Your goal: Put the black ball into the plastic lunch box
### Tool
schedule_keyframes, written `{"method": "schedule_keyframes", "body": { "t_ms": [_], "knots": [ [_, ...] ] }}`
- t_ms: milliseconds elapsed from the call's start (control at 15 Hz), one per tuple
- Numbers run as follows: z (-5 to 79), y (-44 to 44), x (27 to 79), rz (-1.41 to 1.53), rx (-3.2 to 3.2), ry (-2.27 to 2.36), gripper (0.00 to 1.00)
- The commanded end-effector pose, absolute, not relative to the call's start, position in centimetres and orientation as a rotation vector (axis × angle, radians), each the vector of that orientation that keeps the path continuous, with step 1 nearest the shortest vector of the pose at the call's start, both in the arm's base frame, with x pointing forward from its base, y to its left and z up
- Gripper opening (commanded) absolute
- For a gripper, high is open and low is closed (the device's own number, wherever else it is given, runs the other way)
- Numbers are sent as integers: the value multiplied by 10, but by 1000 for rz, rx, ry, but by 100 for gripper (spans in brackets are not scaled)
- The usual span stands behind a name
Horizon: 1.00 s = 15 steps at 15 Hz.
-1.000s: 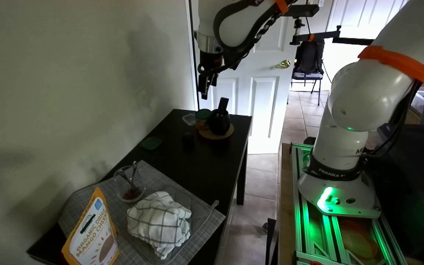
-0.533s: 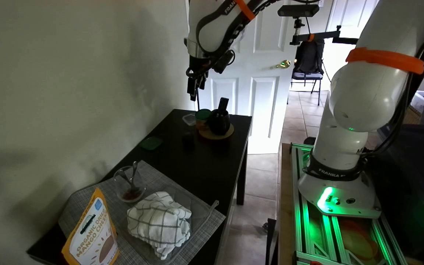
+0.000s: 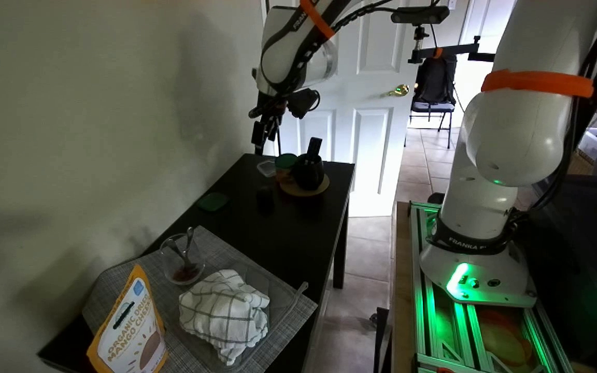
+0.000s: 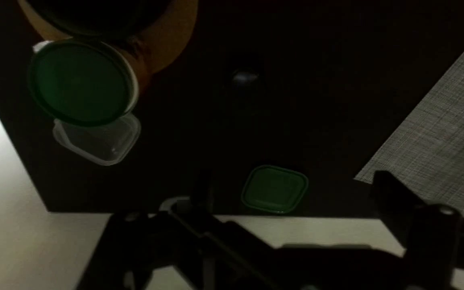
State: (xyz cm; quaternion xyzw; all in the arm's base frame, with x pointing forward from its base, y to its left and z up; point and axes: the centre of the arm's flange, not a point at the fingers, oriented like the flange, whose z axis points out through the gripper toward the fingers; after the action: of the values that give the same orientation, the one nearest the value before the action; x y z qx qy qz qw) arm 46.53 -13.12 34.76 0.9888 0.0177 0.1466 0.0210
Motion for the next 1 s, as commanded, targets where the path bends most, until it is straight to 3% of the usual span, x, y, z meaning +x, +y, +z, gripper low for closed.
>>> {"method": "schedule_keyframes", "body": {
  "t_ms": [0, 933],
  "knots": [
    [298, -135, 492, 402, 3153, 84, 100],
    [214, -181, 541, 81, 3162, 82, 100]
  ]
}}
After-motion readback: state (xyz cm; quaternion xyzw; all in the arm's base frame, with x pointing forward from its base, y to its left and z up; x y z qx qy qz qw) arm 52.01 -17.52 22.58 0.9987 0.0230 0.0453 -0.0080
